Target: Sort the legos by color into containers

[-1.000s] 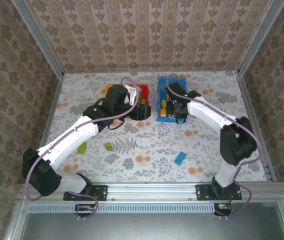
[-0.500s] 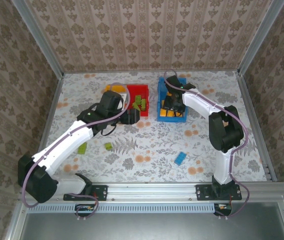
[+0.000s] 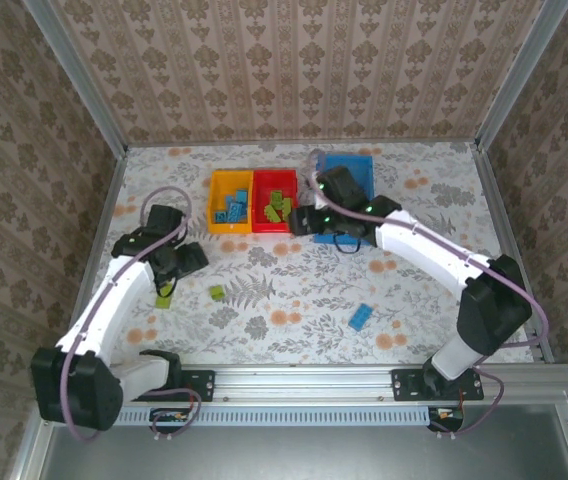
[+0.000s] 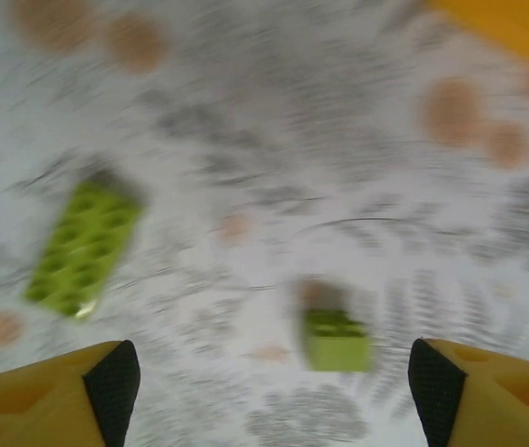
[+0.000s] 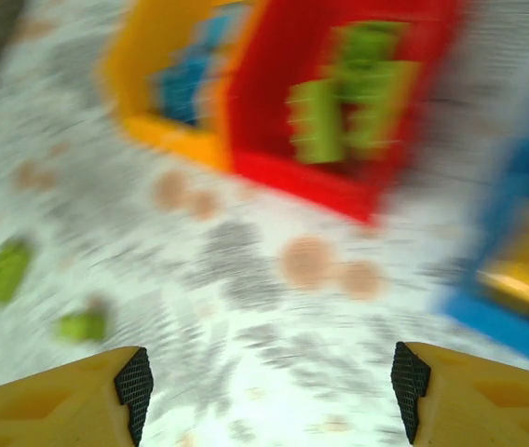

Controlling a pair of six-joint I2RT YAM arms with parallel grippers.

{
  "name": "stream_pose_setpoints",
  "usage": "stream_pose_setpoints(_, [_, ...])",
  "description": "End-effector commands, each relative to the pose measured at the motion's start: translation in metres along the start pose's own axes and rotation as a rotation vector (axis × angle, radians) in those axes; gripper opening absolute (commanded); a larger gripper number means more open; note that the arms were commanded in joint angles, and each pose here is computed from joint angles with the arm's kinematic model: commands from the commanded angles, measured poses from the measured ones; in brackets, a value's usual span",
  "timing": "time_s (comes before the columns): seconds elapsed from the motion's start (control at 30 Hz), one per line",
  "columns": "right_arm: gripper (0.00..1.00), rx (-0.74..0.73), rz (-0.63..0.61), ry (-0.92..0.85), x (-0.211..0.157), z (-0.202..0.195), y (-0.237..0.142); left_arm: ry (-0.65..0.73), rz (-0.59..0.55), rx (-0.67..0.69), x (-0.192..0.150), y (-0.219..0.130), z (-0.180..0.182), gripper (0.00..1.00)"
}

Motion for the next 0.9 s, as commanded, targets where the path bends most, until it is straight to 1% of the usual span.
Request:
stream_pose_setpoints(0.0, [0.72, 0.237, 0.044, -0.128, -0.026, 0.052, 0.012, -0.072, 0.082, 0.163, -0.01, 0.014, 0.042, 0.84])
stream_pose_setpoints(0.07, [0.72, 0.286, 0.073, -0.109, -0.038, 0.061, 0.015, -0.087, 0.081, 0.181, -0.001, 0.025, 0.052, 0.87])
stream_pose_setpoints(0.17, [0.72, 0.312, 0.109, -0.102, -0.049, 0.065, 0.017, -0.066, 0.095, 0.165, 0.011, 0.043, 0.055, 0.9])
stream_pose_setpoints(0.23, [0.72, 0.318, 0.128, -0.099, -0.053, 0.065, 0.018, -0.033, 0.127, 0.175, 0.015, 0.057, 0.057, 0.9])
stream_pose_setpoints(0.33, [0.73, 0.325, 0.144, -0.098, -0.055, 0.065, 0.02, -0.005, 0.171, 0.212, 0.018, 0.072, 0.062, 0.87])
stream_pose_setpoints(0.43, [0.72, 0.333, 0.15, -0.082, -0.054, 0.068, 0.023, -0.017, 0.205, 0.192, 0.015, 0.087, 0.063, 0.78])
stream_pose_setpoints(0.57, [0.72, 0.336, 0.142, -0.057, -0.05, 0.069, 0.027, -0.023, 0.224, 0.161, 0.011, 0.096, 0.06, 0.66])
stream_pose_setpoints(0.73, [0.71, 0.321, 0.142, -0.04, -0.049, 0.067, 0.031, -0.022, 0.246, 0.083, 0.004, 0.102, 0.048, 0.46])
stream_pose_setpoints(0.87, [0.71, 0.305, 0.139, -0.024, -0.048, 0.063, 0.033, -0.003, 0.272, 0.095, -0.008, 0.103, 0.044, 0.39])
Point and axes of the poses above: each hand's point on the last joint's axis, 136 mm out from that joint toward the fingers, its own y axis out along the fingers, its own z axis along the line the jaws close on, x = y × z, the point moved 2 cm from there along -y, back along the fingers
